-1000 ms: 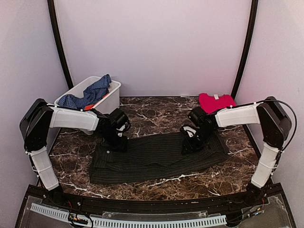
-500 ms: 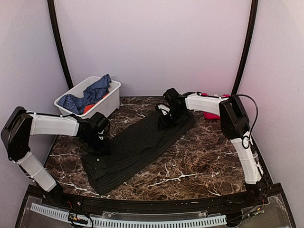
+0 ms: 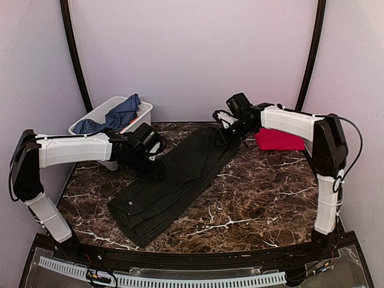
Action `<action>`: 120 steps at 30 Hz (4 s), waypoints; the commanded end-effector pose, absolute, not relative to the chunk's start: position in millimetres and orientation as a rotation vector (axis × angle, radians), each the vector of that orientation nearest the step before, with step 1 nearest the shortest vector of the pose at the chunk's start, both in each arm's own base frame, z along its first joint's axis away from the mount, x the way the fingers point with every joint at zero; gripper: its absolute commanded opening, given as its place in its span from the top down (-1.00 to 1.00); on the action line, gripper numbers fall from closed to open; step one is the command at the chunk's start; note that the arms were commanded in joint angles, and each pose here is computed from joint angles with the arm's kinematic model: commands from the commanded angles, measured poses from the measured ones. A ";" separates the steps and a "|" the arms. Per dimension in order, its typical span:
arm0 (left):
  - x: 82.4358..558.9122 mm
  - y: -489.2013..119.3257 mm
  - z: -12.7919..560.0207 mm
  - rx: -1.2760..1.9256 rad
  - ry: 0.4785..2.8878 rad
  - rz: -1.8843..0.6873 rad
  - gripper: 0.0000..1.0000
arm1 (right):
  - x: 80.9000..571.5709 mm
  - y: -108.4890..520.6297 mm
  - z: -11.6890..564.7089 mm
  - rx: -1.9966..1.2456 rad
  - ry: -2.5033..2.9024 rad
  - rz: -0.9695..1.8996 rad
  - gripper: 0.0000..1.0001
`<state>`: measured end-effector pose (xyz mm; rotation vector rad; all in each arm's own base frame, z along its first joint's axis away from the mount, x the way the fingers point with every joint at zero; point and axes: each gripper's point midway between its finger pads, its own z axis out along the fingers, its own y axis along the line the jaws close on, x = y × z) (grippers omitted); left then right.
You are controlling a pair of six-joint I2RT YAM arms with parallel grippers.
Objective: Fold and stack the mixed laundry pile
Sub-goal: Rotate the rectangle-folded shirt at the center of the board, then move the rectangle-folded shirt to the center of the board, then pick up the rectangle-folded shirt from the center of the board.
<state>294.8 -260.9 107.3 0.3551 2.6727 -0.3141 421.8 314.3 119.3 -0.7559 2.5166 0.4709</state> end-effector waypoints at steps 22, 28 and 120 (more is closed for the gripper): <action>210.6 -372.6 20.5 0.840 2.840 -0.587 0.10 | 565.1 244.5 9.9 -0.477 2.586 0.235 0.56; 231.7 -449.1 50.7 0.834 2.731 -0.780 0.08 | 580.9 275.6 58.0 -0.596 2.454 0.399 0.47; 150.2 -336.4 0.7 0.159 2.796 -1.396 0.27 | 136.6 253.8 -5.9 -0.148 2.859 1.537 0.19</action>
